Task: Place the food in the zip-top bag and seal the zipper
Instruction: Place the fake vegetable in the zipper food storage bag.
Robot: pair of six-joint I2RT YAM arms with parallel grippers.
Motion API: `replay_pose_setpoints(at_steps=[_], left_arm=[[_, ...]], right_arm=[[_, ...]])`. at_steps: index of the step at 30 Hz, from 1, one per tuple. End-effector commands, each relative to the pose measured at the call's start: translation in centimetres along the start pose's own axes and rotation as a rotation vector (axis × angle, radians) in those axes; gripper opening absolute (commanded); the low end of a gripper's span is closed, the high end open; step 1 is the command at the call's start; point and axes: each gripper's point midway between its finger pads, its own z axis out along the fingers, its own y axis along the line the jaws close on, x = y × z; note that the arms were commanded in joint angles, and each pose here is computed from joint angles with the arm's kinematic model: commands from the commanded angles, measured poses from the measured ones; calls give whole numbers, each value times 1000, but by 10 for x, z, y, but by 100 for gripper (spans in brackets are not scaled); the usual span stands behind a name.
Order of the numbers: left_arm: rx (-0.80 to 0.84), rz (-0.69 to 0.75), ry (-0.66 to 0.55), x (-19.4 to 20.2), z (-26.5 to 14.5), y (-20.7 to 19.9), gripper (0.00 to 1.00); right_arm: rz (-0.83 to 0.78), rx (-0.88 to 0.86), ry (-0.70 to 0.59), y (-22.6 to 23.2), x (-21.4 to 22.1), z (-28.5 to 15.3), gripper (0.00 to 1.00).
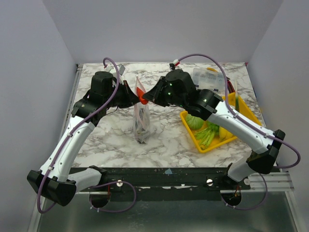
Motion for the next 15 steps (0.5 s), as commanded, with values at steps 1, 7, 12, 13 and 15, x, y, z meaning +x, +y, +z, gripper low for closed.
replay_pose_setpoints(at_steps=[1,7,12,13,15], left_arm=[[36,17,-26,-9,-5,-11,0],[13,38,-42,-10,-9,-7,0],[-14,52,-52,-9,-11,-1,0],[-18,51,-53,-9,-11,0,0],[-21,54,-57,-10,-12,0,0]], right_arm=[[-157,147,-141,-6,-14,13,0],[-373,218,-198,1,3,23,0],[-480,309,-223,-14,6,31,0],[-493,320,-235,-15,3,31,0],[-516,348,-256,-19,-1,30,0]])
